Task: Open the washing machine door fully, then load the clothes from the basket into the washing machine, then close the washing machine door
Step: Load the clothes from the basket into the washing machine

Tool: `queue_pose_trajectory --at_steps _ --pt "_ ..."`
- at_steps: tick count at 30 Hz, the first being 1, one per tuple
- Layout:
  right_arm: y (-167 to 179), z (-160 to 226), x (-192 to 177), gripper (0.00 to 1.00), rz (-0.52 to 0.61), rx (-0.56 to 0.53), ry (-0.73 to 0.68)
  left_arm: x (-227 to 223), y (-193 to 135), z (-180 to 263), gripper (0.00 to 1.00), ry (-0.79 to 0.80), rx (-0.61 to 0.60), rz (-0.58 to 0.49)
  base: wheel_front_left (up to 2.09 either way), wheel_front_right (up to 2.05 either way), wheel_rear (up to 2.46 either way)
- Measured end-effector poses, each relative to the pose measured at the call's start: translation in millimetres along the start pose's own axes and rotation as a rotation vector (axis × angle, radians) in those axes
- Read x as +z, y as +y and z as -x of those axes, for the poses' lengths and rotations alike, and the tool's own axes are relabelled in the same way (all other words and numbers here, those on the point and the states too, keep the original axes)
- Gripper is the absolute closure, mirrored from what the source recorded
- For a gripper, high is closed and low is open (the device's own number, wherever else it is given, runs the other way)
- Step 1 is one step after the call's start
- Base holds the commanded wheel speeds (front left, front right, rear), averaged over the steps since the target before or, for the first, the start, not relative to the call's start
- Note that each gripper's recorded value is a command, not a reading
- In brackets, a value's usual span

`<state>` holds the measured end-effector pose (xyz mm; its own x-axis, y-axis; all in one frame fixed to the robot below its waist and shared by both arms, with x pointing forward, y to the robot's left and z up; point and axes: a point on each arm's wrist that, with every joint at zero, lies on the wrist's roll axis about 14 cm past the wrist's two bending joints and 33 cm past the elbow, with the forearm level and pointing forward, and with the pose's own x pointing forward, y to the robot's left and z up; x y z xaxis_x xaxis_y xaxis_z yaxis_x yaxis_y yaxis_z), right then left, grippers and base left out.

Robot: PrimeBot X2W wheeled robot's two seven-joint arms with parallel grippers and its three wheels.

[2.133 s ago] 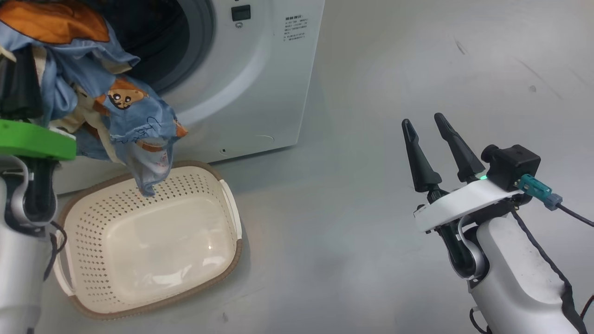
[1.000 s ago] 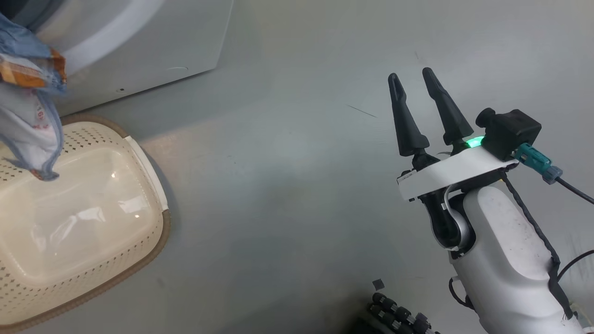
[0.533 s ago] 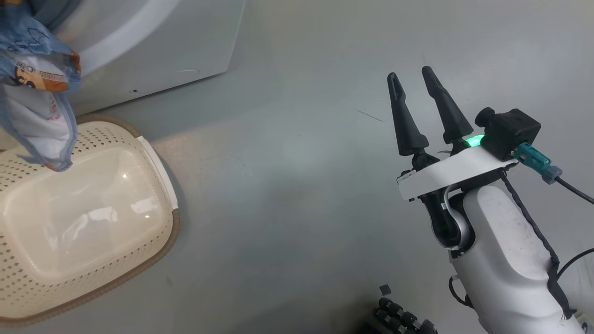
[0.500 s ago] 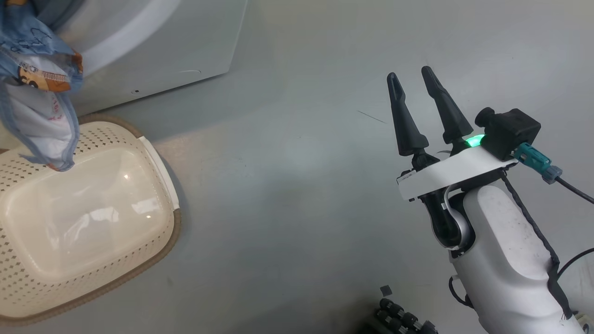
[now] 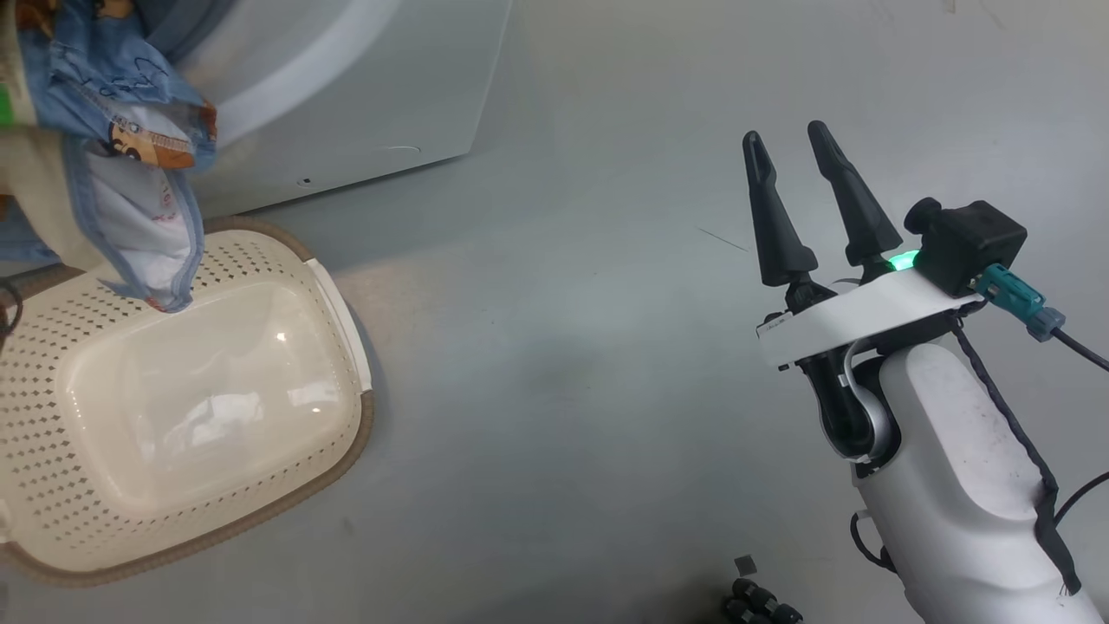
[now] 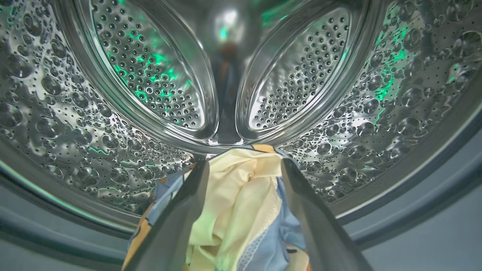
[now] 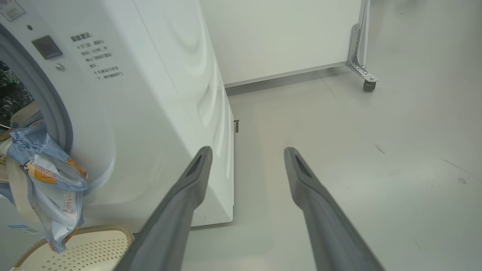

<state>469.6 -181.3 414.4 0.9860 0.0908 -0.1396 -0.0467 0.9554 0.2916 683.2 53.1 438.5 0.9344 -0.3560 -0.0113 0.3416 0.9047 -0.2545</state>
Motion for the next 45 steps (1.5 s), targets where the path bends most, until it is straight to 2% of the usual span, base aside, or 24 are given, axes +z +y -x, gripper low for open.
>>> queue_pose_trajectory --at_steps 21,29,45 --pt "15.5 -6.1 10.5 0.0 0.012 0.06 -0.026 -18.7 -1.2 61.5 0.0 0.038 -0.015 0.016 0.0 0.0 0.0" --pt "25.9 -7.5 13.0 0.0 0.008 0.089 -0.034 -0.7 4.0 86.8 0.0 -0.034 0.009 0.056 0.0 0.0 0.0" --pt "28.7 -7.6 8.1 0.0 0.001 0.098 -0.024 -17.2 11.3 146.9 0.0 -0.019 0.057 0.068 0.0 0.0 0.0"
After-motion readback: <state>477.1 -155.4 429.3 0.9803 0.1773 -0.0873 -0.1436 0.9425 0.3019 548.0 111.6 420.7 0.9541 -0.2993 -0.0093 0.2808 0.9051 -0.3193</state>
